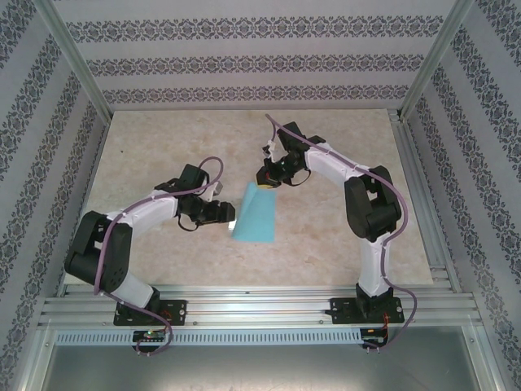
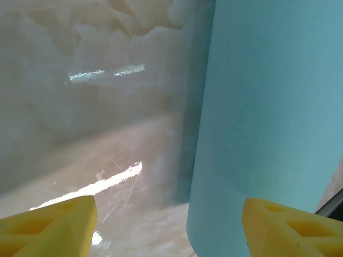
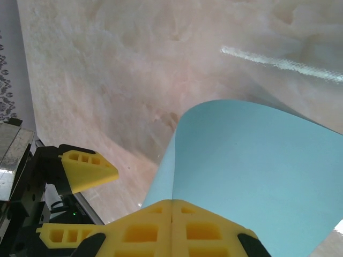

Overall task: Fold a paper plane with a square sheet of paper (fold left side to right side)
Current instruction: First fold in half a square sheet of paper at the center of the table.

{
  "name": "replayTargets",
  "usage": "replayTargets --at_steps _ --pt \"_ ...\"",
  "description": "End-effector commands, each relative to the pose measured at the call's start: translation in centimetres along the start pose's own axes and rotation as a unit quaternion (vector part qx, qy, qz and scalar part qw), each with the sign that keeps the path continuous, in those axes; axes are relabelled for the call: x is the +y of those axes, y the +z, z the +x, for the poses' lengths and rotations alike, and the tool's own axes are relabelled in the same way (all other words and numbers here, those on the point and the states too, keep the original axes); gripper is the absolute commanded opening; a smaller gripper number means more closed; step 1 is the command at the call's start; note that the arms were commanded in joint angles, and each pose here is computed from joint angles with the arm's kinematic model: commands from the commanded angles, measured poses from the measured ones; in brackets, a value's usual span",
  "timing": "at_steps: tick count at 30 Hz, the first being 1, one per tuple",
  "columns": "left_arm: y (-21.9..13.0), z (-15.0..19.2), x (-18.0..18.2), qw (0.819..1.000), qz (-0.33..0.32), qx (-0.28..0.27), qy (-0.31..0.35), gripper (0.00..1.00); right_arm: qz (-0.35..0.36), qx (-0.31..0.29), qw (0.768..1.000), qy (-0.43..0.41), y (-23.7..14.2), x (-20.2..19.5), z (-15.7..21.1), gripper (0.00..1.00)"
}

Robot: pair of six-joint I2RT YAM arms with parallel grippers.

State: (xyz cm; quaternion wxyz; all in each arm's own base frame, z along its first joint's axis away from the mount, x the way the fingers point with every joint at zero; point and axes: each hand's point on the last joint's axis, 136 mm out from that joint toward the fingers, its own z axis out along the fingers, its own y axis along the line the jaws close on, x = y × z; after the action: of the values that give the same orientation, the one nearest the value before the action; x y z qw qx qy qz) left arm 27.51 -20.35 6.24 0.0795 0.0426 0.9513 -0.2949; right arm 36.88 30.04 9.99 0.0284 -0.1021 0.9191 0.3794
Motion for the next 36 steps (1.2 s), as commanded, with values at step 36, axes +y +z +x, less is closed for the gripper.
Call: replayTargets --at_steps 36 --pt "8.0 -1.5 -4.3 0.991 -0.083 0.055 0.085 0.58 0.105 -0.001 0.994 0.008 0.1 -8.1 -1.3 0.0"
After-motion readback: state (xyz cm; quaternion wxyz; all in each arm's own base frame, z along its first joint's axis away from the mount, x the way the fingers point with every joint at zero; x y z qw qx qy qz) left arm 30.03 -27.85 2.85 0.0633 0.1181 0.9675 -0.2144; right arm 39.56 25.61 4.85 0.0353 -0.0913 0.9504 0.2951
